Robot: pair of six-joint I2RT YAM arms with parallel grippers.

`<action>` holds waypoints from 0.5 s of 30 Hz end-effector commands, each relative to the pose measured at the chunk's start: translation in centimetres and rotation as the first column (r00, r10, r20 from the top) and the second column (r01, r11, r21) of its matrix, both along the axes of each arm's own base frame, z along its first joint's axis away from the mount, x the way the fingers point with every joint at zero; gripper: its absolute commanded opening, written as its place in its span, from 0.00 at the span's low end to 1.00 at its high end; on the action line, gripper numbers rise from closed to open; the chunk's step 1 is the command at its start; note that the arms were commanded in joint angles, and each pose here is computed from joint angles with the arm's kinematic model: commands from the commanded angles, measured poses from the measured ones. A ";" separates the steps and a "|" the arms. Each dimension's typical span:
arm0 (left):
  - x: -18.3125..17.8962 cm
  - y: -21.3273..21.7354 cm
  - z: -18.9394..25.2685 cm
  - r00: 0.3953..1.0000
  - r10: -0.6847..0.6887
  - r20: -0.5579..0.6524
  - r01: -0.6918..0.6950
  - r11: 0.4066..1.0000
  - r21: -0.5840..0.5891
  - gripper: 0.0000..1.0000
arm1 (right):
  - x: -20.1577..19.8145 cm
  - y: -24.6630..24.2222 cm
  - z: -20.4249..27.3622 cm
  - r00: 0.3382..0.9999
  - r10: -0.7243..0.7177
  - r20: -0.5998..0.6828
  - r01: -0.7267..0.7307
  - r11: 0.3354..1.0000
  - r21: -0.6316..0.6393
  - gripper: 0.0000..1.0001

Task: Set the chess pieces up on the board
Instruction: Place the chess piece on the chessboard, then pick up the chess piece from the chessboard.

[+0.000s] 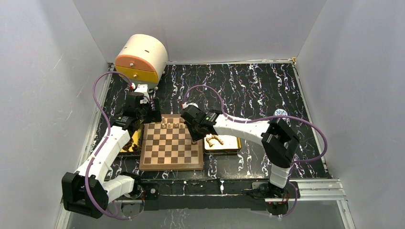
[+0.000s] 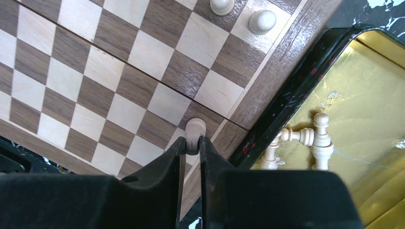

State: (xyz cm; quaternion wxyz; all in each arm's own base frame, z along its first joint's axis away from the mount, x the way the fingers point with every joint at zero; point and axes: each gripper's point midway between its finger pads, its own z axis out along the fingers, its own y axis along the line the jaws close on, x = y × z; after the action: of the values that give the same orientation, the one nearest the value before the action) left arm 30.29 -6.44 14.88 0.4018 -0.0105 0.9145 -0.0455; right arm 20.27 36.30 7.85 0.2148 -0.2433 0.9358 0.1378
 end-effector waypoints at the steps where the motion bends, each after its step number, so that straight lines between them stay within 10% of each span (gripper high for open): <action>1: 0.0 0.2 1.1 0.999 0.008 0.033 -0.008 1.000 0.002 0.84 | 1.1 1.4 2.3 0.999 -0.012 0.053 0.009 0.998 0.054 0.27; 15: -0.4 -4.3 2.0 0.987 -0.161 -0.017 0.156 0.972 -0.175 0.74 | 0.9 -1.1 6.3 0.988 -0.018 0.154 -0.003 0.990 0.139 0.47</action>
State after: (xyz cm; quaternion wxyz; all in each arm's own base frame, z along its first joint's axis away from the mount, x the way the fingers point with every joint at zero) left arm 29.85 -8.68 14.80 0.3812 0.0097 0.9187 -0.1028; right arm 20.28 35.71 10.92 0.2506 -0.2391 0.9238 0.1630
